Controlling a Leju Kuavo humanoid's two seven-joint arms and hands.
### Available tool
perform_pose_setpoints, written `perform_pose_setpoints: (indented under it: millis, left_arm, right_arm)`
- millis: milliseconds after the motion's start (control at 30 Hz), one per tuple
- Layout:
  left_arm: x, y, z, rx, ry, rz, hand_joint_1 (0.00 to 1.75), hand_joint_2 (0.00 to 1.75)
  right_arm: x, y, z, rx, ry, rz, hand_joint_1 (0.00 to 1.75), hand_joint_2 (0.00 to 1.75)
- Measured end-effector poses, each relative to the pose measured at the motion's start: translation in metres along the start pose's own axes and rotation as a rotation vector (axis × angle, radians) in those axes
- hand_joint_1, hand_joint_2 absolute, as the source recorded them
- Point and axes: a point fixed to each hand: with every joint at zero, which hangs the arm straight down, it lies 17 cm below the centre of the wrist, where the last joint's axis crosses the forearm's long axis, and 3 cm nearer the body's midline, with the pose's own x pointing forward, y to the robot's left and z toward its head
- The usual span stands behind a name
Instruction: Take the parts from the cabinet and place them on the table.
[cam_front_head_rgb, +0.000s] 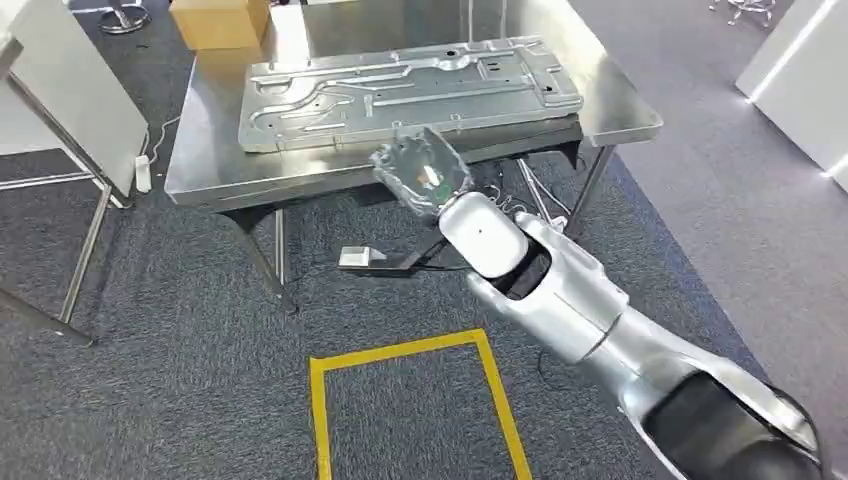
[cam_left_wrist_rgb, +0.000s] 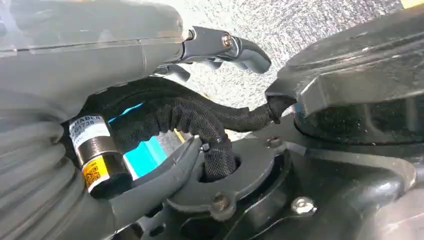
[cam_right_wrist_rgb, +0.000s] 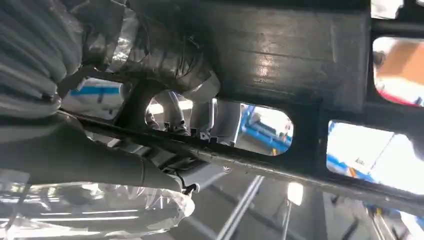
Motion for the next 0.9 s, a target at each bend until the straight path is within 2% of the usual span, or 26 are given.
perform_pose_setpoints:
  millis: [233,433,600,767,900]
  left_arm:
    - [-0.006,0.02,-0.008,0.015,0.017,0.005,0.0,1.75]
    - [-0.004,0.026,-0.013,0.045,0.013,-0.009,0.0,1.75]
    - [-0.004,0.032,-0.013,0.085,0.006,-0.05,0.0,1.75]
    - [-0.002,0.025,-0.011,0.104,-0.006,-0.08,0.0,1.75]
    - [-0.003,0.016,-0.008,0.094,-0.005,-0.084,0.0,1.75]
  right_arm:
    - [0.046,-0.035,-0.018,-0.043,-0.045,-0.023,1.75,1.75]
    - [0.041,-0.035,-0.019,-0.042,-0.036,-0.015,1.75,1.75]
    - [-0.006,-0.009,-0.009,-0.01,0.029,0.001,1.75,1.75]
    - [-0.097,0.016,0.013,0.021,0.154,-0.004,1.75,1.75]
    - [-0.14,0.026,0.03,0.029,0.197,0.006,1.75,1.75]
